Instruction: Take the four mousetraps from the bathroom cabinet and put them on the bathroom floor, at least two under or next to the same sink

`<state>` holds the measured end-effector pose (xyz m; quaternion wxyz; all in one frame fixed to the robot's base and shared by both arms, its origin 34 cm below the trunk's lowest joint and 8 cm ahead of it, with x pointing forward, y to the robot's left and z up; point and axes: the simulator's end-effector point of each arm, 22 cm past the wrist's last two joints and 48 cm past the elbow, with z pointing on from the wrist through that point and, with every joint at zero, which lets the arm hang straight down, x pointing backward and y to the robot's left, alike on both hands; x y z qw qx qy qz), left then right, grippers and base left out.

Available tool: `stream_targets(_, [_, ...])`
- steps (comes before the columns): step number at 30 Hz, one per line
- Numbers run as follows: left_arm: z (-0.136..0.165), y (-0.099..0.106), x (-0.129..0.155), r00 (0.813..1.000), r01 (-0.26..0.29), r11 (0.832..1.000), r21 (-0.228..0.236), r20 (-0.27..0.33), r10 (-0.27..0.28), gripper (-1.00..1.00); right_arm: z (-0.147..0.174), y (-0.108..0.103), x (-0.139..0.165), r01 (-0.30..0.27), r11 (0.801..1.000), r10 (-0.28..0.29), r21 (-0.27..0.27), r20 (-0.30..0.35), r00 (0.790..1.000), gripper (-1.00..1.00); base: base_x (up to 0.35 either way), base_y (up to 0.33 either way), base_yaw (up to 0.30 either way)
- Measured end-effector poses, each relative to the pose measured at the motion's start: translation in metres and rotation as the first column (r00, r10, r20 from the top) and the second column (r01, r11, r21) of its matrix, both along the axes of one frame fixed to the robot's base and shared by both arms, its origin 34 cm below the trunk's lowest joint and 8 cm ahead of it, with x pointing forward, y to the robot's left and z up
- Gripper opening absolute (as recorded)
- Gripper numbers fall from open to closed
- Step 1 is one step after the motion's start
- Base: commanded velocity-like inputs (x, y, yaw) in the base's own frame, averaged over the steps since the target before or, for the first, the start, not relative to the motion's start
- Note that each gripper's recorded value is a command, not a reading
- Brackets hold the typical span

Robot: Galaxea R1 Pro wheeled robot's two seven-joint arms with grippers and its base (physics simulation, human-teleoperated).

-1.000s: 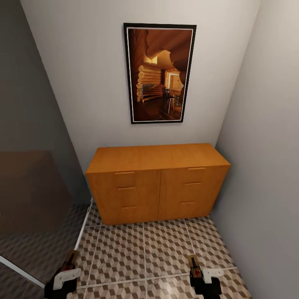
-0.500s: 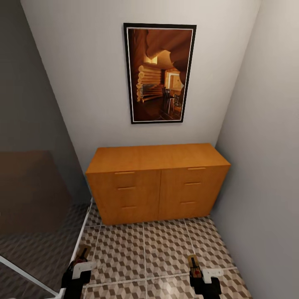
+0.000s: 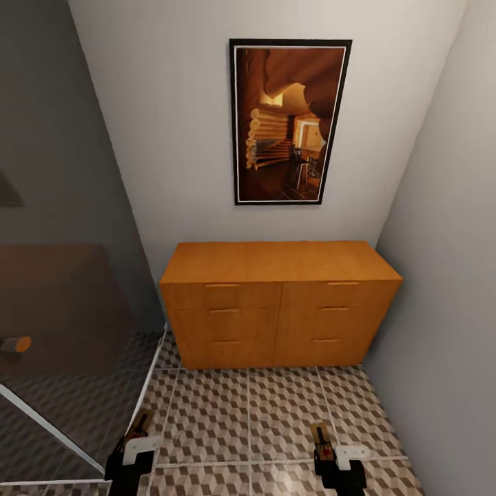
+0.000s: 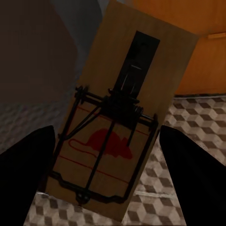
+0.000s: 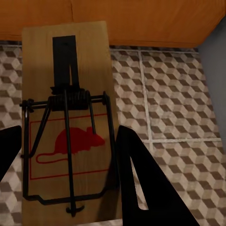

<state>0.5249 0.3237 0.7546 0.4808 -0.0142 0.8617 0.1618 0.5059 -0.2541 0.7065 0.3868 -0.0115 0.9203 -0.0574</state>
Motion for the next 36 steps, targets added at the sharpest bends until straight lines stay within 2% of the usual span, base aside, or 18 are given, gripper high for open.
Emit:
stream_targets(8, [-0.0029,-0.0067,-0.0042,1.0,0.005,1.0,-0.015,-0.012,-0.005,-1.0,0.0,0.0,0.0,0.0,1.0,0.0,0.0,0.0,1.0,-1.0,0.0,0.0,0.253])
stream_targets(22, [-0.0032,-0.0069,-0.0047,1.0,0.004,1.0,-0.015,-0.013,-0.004,-1.0,0.0,0.0,0.0,0.0,1.0,0.0,0.0,0.0,1.0,-1.0,-0.008,0.0,0.254])
stream_targets(36, [-0.0038,-0.0073,-0.0048,1.0,0.004,1.0,-0.016,-0.015,-0.004,-1.0,-0.0004,0.0,0.0002,0.0,1.0,0.0,0.0,-0.001,1.0,-1.0,-0.294,0.0,0.254])
